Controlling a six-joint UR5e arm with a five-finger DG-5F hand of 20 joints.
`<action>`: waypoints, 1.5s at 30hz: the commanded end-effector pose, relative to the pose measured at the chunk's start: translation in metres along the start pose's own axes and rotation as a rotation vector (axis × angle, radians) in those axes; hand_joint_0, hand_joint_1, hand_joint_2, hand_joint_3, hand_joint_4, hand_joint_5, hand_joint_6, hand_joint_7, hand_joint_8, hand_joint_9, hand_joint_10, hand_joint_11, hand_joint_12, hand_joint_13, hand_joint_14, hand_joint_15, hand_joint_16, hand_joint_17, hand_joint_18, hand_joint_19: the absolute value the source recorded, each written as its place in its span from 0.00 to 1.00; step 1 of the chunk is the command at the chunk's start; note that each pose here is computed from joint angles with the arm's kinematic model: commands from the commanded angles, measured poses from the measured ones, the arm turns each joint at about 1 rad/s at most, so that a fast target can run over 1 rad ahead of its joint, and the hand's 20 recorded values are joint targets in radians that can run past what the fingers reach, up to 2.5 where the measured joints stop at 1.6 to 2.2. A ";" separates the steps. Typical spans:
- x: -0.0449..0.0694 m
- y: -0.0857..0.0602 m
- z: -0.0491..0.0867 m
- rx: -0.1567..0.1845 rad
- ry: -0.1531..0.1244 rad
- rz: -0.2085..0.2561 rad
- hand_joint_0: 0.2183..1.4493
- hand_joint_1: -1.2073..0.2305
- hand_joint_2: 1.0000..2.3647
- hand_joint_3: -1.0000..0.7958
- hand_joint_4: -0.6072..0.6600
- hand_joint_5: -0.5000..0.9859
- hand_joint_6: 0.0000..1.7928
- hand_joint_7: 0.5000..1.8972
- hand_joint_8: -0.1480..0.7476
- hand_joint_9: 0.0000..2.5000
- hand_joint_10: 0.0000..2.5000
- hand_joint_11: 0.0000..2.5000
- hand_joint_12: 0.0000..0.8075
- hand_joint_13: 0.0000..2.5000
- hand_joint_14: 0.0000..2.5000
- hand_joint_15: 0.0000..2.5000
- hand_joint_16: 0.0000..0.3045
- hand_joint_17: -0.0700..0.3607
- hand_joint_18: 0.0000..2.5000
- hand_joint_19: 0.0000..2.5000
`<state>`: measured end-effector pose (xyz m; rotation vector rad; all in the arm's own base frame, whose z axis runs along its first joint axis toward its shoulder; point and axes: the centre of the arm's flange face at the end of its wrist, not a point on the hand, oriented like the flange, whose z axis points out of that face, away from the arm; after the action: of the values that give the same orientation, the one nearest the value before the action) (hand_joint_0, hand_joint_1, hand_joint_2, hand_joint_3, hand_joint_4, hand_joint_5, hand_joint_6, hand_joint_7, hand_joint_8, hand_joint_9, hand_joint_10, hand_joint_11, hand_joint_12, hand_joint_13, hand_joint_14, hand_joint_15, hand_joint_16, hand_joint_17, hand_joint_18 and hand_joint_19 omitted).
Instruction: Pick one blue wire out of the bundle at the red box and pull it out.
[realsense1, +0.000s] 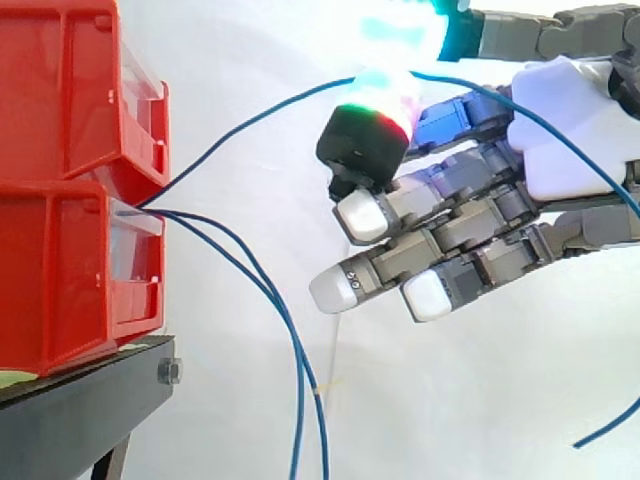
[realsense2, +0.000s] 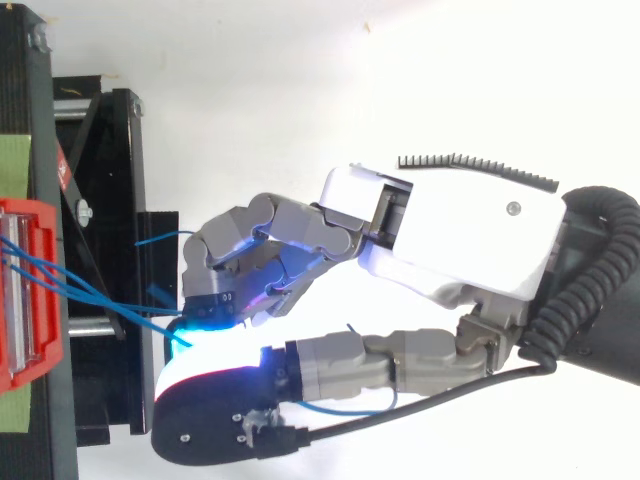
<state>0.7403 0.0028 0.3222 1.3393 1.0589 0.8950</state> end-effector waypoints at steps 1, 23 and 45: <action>0.000 0.000 0.000 0.002 0.000 -0.001 0.30 0.29 0.01 0.45 0.65 0.23 0.49 0.53 0.59 0.35 0.01 0.26 0.58 0.22 0.00 0.12 0.21 0.49 0.29 0.20; -0.010 0.007 -0.011 0.056 -0.021 -0.153 0.32 0.32 0.01 0.57 0.57 0.24 0.52 0.61 0.62 0.36 0.01 0.26 0.61 0.24 0.00 0.11 0.23 0.52 0.31 0.18; -0.024 0.010 -0.007 0.045 -0.165 -0.340 0.32 0.33 0.01 0.56 0.56 0.24 0.52 0.58 0.64 0.37 0.01 0.25 0.62 0.24 0.00 0.11 0.23 0.53 0.31 0.18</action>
<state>0.7265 -0.0178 0.3340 1.2049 1.1441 0.4994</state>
